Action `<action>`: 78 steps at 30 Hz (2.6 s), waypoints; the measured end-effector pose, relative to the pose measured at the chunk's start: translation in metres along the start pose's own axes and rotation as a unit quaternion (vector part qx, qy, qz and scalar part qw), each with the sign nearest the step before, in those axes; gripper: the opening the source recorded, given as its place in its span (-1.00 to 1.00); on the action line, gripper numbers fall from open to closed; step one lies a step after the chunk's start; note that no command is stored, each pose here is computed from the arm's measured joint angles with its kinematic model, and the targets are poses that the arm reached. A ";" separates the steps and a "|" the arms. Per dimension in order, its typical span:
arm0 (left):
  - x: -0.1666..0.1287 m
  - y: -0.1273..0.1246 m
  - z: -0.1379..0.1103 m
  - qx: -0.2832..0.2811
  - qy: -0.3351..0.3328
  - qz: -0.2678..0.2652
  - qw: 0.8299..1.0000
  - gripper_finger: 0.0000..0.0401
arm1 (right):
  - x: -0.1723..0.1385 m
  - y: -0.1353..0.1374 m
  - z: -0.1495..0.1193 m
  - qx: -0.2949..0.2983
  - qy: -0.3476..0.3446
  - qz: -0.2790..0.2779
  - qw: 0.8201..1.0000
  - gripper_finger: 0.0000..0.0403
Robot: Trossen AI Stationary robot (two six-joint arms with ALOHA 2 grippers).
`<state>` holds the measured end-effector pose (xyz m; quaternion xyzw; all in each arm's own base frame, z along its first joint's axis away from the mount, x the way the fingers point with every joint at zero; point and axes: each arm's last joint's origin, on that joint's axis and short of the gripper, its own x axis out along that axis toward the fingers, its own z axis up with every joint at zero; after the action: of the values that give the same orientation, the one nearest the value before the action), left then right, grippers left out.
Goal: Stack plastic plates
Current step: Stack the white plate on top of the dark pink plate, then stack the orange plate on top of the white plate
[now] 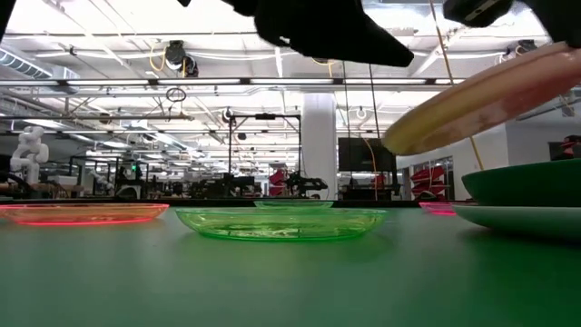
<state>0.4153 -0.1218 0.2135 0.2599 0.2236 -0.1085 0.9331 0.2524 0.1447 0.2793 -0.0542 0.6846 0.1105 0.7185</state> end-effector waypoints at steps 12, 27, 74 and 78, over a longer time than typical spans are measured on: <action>-0.006 0.012 0.021 -0.059 0.035 -0.009 0.998 -0.05 | 0.001 0.038 -0.017 0.037 0.011 0.001 0.999 -1.00; -0.005 0.019 0.010 -0.084 0.072 -0.010 0.994 -0.05 | 0.001 0.084 -0.039 0.076 -0.040 -0.030 0.996 -1.00; -0.005 0.019 0.007 -0.089 0.087 -0.014 0.992 -0.05 | 0.063 0.098 -0.054 0.123 -0.084 -0.018 0.989 -0.65; -0.006 0.018 0.006 -0.088 0.092 -0.016 0.992 -0.05 | 0.060 0.096 -0.055 0.117 -0.088 -0.015 0.989 -0.63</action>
<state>0.4184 -0.1090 0.2288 0.1819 0.3210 -0.0787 0.9261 0.1788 0.2307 0.2239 0.0294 0.6256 0.0233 0.7792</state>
